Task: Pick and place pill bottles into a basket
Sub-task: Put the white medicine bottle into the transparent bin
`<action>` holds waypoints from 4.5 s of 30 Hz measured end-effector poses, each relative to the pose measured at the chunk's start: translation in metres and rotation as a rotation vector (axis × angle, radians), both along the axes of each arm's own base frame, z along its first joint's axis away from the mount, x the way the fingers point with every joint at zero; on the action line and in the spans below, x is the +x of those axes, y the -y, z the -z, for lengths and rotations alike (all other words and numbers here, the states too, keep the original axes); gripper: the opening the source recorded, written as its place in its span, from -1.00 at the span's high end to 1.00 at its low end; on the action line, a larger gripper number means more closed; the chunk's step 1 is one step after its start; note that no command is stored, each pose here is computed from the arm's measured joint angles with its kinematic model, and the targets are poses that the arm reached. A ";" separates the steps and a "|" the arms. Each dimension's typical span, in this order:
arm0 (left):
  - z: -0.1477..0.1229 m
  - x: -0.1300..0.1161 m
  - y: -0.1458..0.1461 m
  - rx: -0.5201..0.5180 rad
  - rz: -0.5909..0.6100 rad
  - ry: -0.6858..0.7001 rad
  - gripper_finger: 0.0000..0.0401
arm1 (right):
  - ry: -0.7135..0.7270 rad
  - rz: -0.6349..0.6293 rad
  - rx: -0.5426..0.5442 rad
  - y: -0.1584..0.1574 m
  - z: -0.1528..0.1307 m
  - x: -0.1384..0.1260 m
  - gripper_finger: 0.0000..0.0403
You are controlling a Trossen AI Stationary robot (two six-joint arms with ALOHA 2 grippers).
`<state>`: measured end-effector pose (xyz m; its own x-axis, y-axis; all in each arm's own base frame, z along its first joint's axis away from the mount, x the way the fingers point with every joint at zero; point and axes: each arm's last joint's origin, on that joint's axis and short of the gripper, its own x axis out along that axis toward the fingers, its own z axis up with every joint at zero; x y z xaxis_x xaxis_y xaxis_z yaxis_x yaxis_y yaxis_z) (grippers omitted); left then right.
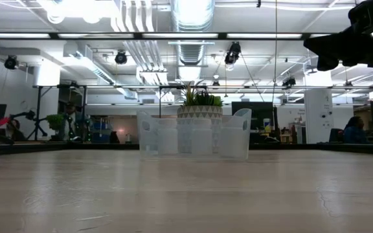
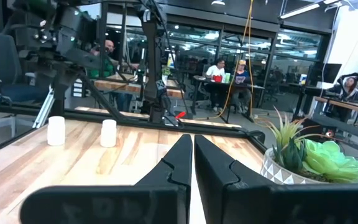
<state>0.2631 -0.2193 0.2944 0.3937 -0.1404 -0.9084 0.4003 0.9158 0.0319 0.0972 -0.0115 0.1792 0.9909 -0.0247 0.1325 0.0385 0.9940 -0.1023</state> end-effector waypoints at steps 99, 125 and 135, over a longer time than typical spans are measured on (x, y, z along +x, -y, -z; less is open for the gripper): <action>0.093 -0.040 0.024 -0.067 -0.260 -0.269 -0.08 | 0.001 0.000 0.000 0.000 0.000 0.000 0.96; 0.092 -0.039 0.024 -0.055 -0.236 -0.242 0.30 | 0.001 0.000 0.000 0.000 0.000 0.000 0.96; 0.090 -0.030 0.015 0.006 -0.128 -0.207 0.27 | 0.000 0.000 0.000 0.000 0.000 0.000 0.96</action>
<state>0.2332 -0.2339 0.2042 0.2134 -0.0961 -0.9722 0.2800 0.9594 -0.0333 0.0972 -0.0115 0.1794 0.9908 -0.0245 0.1330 0.0384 0.9940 -0.1024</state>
